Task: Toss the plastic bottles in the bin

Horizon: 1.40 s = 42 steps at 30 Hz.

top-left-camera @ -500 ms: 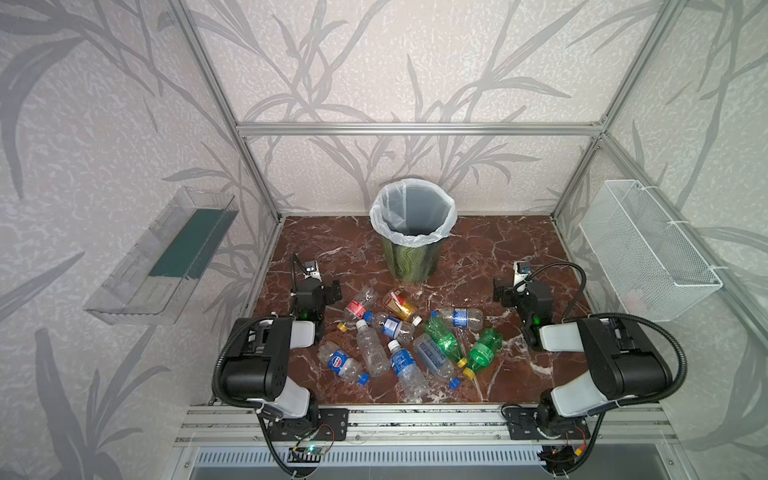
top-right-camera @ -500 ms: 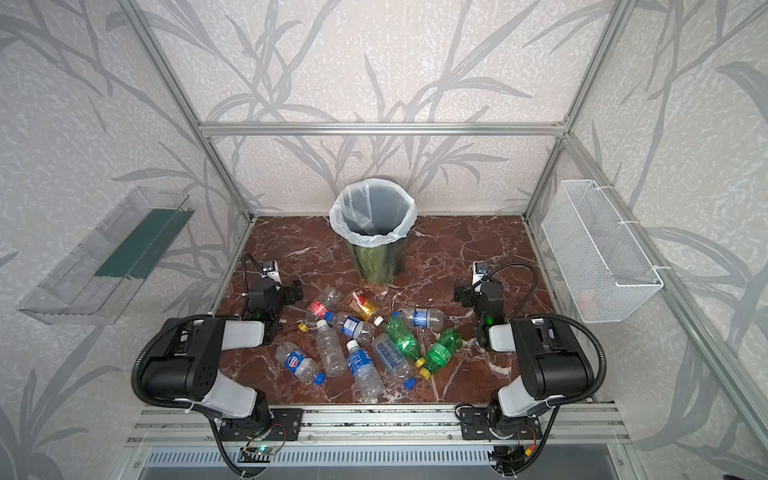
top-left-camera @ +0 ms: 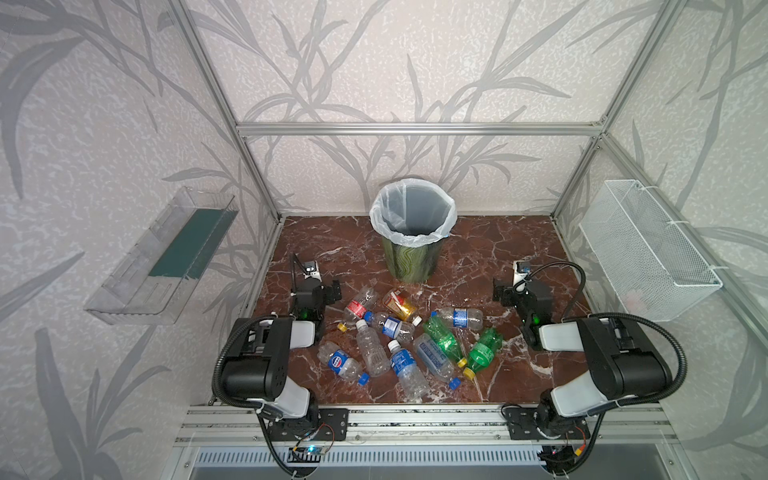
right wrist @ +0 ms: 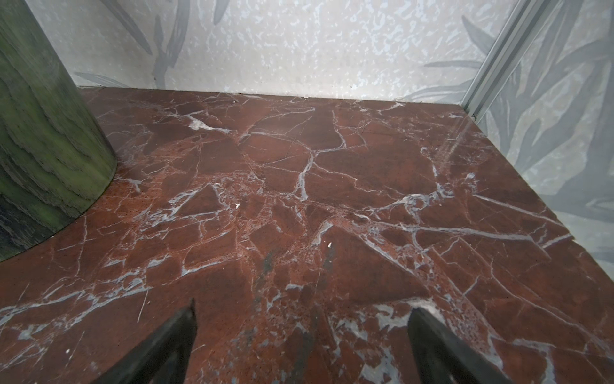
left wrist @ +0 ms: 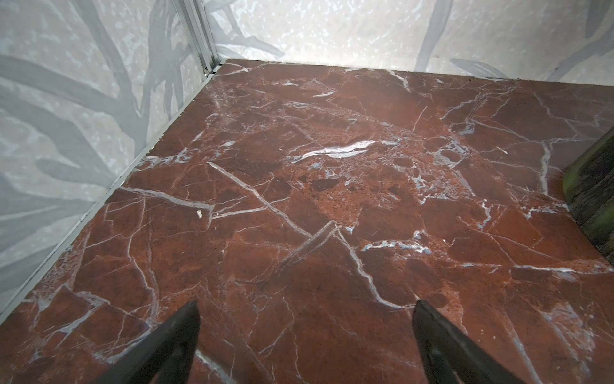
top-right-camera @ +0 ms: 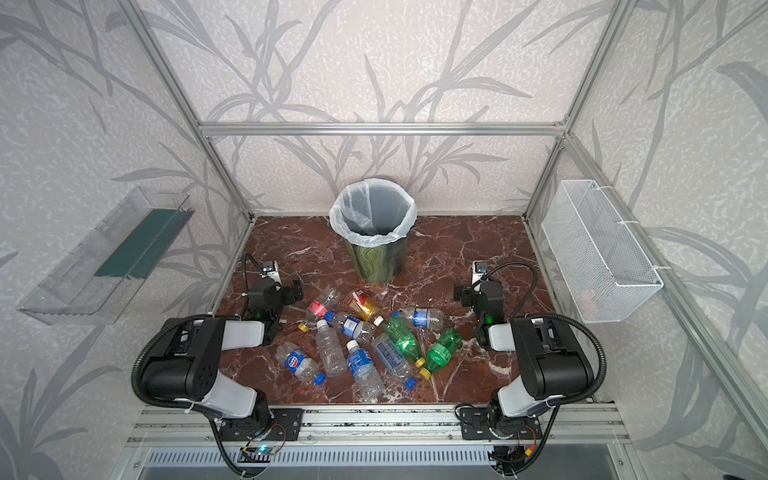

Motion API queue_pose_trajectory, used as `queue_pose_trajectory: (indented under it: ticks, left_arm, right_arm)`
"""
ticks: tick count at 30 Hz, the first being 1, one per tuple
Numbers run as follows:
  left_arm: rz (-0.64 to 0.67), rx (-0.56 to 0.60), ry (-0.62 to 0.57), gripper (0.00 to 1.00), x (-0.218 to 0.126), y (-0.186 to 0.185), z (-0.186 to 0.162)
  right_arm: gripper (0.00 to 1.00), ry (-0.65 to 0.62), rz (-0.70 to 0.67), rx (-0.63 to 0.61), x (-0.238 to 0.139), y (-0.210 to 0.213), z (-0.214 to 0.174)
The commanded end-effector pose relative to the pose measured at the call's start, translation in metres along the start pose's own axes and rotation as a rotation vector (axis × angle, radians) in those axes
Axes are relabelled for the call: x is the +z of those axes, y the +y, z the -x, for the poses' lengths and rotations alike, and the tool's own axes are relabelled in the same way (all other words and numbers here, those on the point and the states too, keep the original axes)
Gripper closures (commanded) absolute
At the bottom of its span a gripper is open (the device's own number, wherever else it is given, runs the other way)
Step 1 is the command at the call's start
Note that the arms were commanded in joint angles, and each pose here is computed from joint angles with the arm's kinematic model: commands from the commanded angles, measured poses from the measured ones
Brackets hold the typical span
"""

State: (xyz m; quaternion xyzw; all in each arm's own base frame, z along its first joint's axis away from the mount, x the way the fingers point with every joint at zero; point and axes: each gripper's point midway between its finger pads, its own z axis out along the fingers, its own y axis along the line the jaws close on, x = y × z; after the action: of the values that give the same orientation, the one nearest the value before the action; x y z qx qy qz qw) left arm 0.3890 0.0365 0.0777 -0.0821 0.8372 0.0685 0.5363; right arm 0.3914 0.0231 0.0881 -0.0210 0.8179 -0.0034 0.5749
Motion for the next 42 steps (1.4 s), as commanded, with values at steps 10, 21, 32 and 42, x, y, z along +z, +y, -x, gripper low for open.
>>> queue_pose_trajectory:
  ticks: [10, 21, 32, 42]
  left_arm:
    - [-0.001, 0.011, -0.038, 0.01, -0.001, 0.000, 0.015]
    - [-0.001, 0.011, -0.037, 0.01, -0.001, 0.000, 0.015]
    - [-0.002, 0.009, -0.037, 0.01, -0.001, 0.000, 0.015]
    - [0.184, -0.083, 0.026, 0.08, -0.029, 0.033, 0.064]
  right_arm:
    - [0.01, -0.013, -0.011, -0.005, 0.003, -0.001, 0.007]
    - [0.01, -0.007, 0.004, -0.010, 0.004, 0.002, 0.007]
    - [0.01, -0.003, 0.014, -0.014, 0.005, 0.004, 0.006]
    - [0.02, 0.082, -0.051, 0.201, -0.035, -0.014, 0.067]
